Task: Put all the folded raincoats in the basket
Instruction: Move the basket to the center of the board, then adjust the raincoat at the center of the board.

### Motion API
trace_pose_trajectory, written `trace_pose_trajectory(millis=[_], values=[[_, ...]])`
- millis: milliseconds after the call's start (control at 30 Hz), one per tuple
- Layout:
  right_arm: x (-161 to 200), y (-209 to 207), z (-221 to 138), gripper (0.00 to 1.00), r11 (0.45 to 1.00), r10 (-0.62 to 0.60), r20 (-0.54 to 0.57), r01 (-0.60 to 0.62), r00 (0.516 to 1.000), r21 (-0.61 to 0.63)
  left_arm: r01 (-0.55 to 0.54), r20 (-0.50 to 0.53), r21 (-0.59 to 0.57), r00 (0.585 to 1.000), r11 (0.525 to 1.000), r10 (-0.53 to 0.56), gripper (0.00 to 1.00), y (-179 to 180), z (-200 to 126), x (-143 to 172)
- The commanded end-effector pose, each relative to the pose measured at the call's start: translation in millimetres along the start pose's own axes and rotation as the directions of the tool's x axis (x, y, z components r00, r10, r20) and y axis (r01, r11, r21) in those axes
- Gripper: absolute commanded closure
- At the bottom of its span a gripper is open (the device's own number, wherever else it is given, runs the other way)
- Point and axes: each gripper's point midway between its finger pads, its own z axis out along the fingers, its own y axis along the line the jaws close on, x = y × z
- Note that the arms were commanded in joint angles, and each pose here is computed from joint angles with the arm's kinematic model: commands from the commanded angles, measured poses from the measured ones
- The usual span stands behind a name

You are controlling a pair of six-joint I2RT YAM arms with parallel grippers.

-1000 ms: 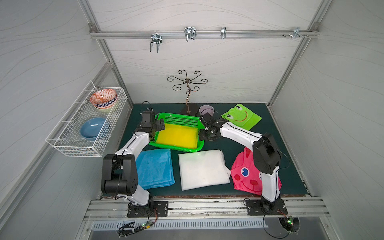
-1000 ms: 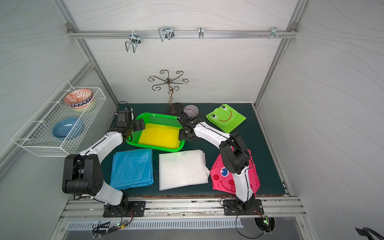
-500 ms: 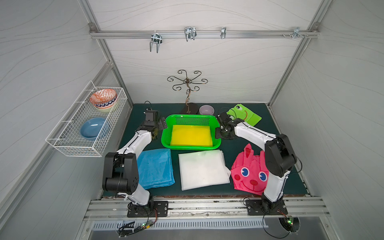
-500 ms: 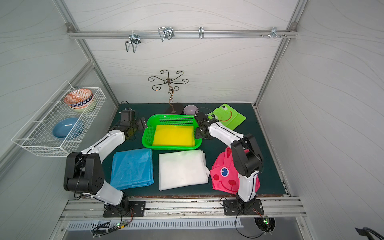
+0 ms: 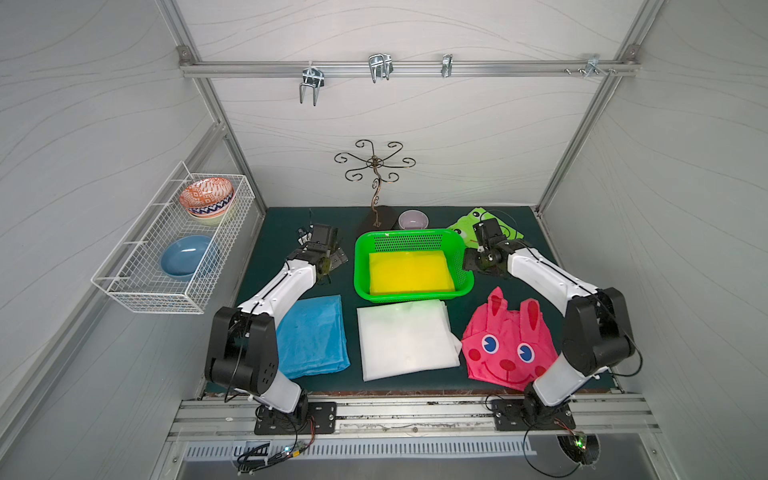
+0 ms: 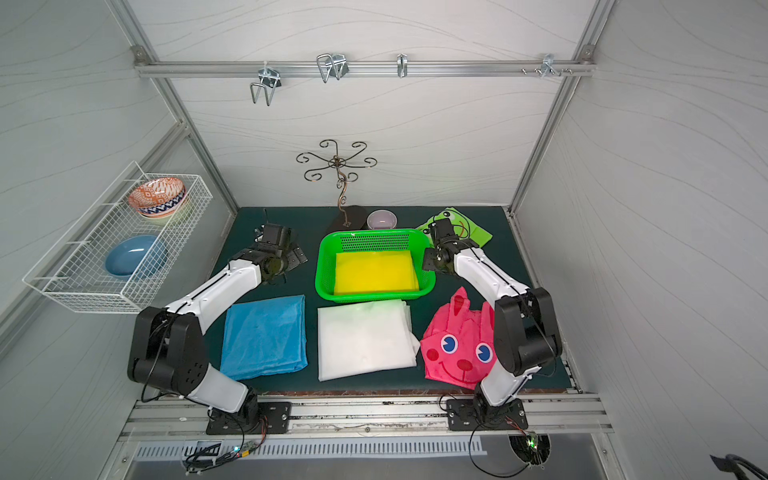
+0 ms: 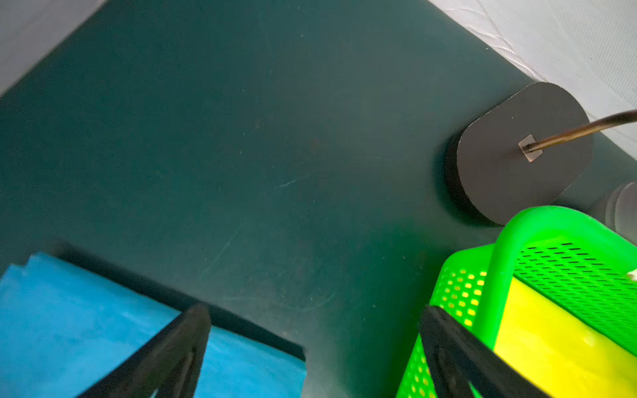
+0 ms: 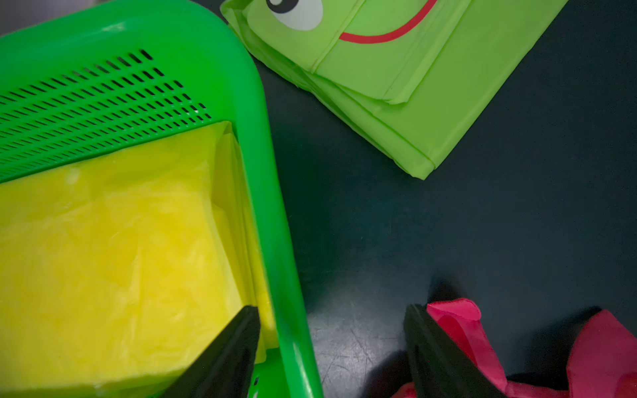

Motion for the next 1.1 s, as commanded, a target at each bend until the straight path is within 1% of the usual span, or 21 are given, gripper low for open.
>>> trace_pose_trajectory(millis=[0,100,167,233,267,333,367,433,500,533,567,667,733,800,867,933,967,1000,1067], values=[[-7,12,-42,0.29,0.996,-0.007,0.045,0.011,0.999,-0.087,0.129,-0.124,0.064,0.985,0.990,-0.120,0.00,-7,-26,16],[10,34,-70,0.29,0.977,-0.071,0.051,0.080,0.996,-0.199,0.130,-0.218,0.116,0.971,0.985,-0.102,0.00,-9,-42,36],[34,49,-82,0.29,0.954,-0.140,0.043,0.146,0.989,-0.260,0.120,-0.297,0.145,0.952,0.982,-0.072,0.00,-7,-50,55],[62,65,-92,0.29,0.918,-0.206,0.022,0.201,0.978,-0.341,0.073,-0.370,0.184,0.929,0.980,0.000,0.00,-6,-56,74],[78,72,-98,0.30,0.899,-0.248,0.018,0.237,0.969,-0.369,0.046,-0.407,0.223,0.912,0.974,0.050,0.01,-7,-59,86],[107,77,-105,0.32,0.878,-0.318,0.011,0.299,0.948,-0.374,0.018,-0.473,0.265,0.874,0.964,0.114,0.00,-3,-63,108],[122,78,-108,0.32,0.867,-0.355,0.010,0.333,0.935,-0.371,0.003,-0.504,0.290,0.851,0.957,0.150,0.03,-1,-66,119],[149,76,-109,0.33,0.856,-0.397,-0.026,0.360,0.918,-0.371,-0.022,-0.555,0.316,0.806,0.948,0.204,0.04,5,-72,137],[175,68,-103,0.32,0.865,-0.399,-0.099,0.339,0.911,-0.369,-0.052,-0.592,0.298,0.773,0.953,0.227,0.05,18,-75,150],[192,66,-99,0.32,0.861,-0.402,-0.157,0.314,0.902,-0.400,-0.066,-0.605,0.297,0.759,0.953,0.242,0.06,24,-77,157],[206,65,-96,0.32,0.854,-0.414,-0.201,0.302,0.888,-0.425,-0.078,-0.613,0.296,0.749,0.952,0.252,0.10,30,-78,163],[234,59,-87,0.31,0.858,-0.403,-0.305,0.240,0.863,-0.453,-0.076,-0.651,0.282,0.717,0.956,0.249,0.11,45,-81,181],[240,60,-82,0.32,0.863,-0.377,-0.332,0.198,0.865,-0.466,-0.060,-0.679,0.305,0.686,0.950,0.261,0.13,46,-83,195],[244,59,-74,0.33,0.872,-0.356,-0.350,0.174,0.866,-0.458,-0.068,-0.700,0.368,0.637,0.927,0.324,0.16,38,-88,214],[249,57,-65,0.35,0.880,-0.334,-0.387,0.138,0.860,-0.454,-0.162,-0.693,0.444,0.561,0.881,0.452,0.18,29,-96,239],[255,54,-58,0.38,0.889,-0.293,-0.444,0.070,0.847,-0.452,-0.248,-0.694,0.459,0.498,0.853,0.519,0.18,28,-99,257],[258,54,-56,0.39,0.885,-0.279,-0.465,0.037,0.840,-0.464,-0.269,-0.694,0.467,0.479,0.842,0.538,0.21,26,-98,263],[260,55,-56,0.41,0.879,-0.269,-0.481,0.008,0.834,-0.477,-0.275,-0.699,0.463,0.470,0.843,0.538,0.22,26,-97,267],[264,64,-61,0.47,0.846,-0.290,-0.481,-0.013,0.827,-0.533,-0.271,-0.710,0.446,0.473,0.853,0.521,0.22,28,-92,271]])
